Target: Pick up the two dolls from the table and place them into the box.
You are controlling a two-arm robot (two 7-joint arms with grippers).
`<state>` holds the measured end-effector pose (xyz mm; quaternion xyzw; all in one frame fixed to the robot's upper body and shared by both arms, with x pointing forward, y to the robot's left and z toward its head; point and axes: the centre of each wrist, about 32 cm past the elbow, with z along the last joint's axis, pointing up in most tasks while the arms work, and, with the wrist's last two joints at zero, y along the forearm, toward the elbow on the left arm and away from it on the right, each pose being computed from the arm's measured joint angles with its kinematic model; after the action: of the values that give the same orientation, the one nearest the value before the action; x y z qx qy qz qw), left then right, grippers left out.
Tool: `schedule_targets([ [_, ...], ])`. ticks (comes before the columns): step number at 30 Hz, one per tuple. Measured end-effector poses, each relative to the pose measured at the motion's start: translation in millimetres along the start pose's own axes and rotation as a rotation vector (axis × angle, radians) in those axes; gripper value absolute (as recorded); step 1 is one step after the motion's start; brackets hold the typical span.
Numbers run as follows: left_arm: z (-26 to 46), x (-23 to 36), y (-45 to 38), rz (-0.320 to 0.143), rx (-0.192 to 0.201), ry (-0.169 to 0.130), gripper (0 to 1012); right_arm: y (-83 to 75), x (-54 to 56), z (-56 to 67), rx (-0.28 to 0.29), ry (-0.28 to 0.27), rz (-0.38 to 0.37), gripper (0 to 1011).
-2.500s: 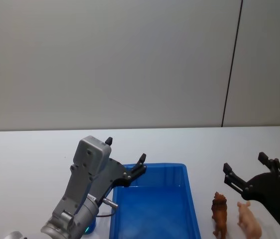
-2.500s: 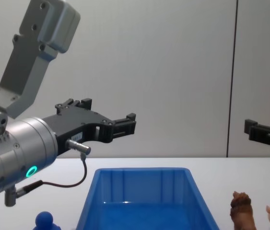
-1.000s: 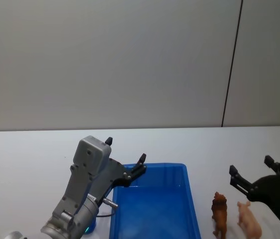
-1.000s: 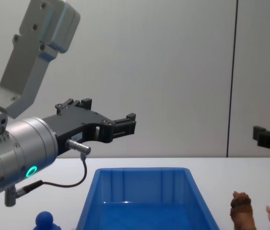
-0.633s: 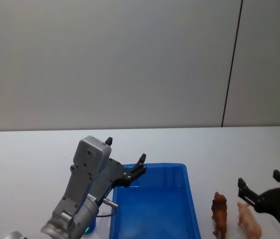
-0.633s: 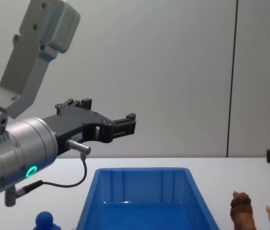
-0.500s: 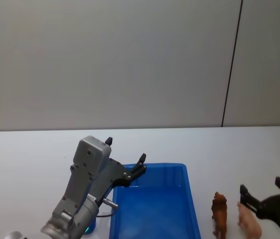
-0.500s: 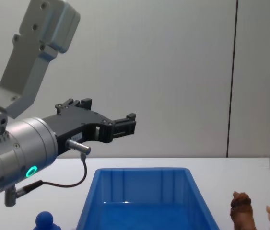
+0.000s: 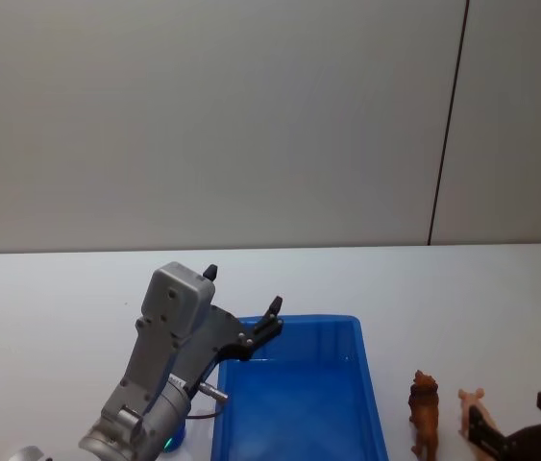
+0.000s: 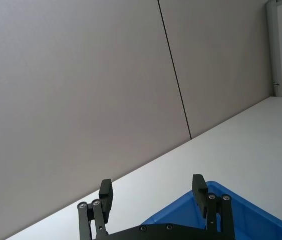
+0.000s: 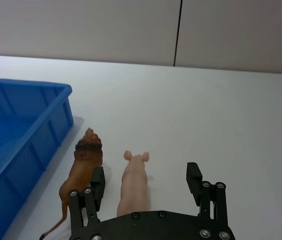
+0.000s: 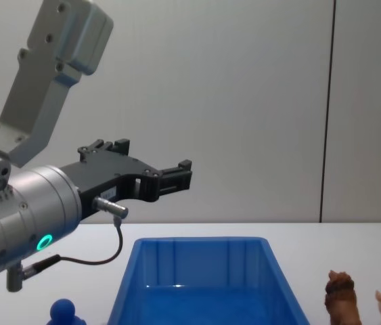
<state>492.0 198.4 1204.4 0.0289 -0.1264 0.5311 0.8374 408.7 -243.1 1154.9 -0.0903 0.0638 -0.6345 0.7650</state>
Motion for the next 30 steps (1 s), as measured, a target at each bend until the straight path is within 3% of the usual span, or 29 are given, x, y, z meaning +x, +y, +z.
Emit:
schedule_targets([
  [14,0.0,0.0,0.0,0.000,0.000,0.000,1001,3.1,-4.0,-24.7,-0.039,0.003,-0.009,976],
  [24,0.0,0.0,0.0,0.000,0.000,0.000,1001,16.1,-6.0,-36.8,-0.029,-0.006,0.003,729],
  [30,0.0,0.0,0.0,0.000,0.000,0.000,1001,22.7,-7.3,-39.9,-0.017,-0.010,0.012,503],
])
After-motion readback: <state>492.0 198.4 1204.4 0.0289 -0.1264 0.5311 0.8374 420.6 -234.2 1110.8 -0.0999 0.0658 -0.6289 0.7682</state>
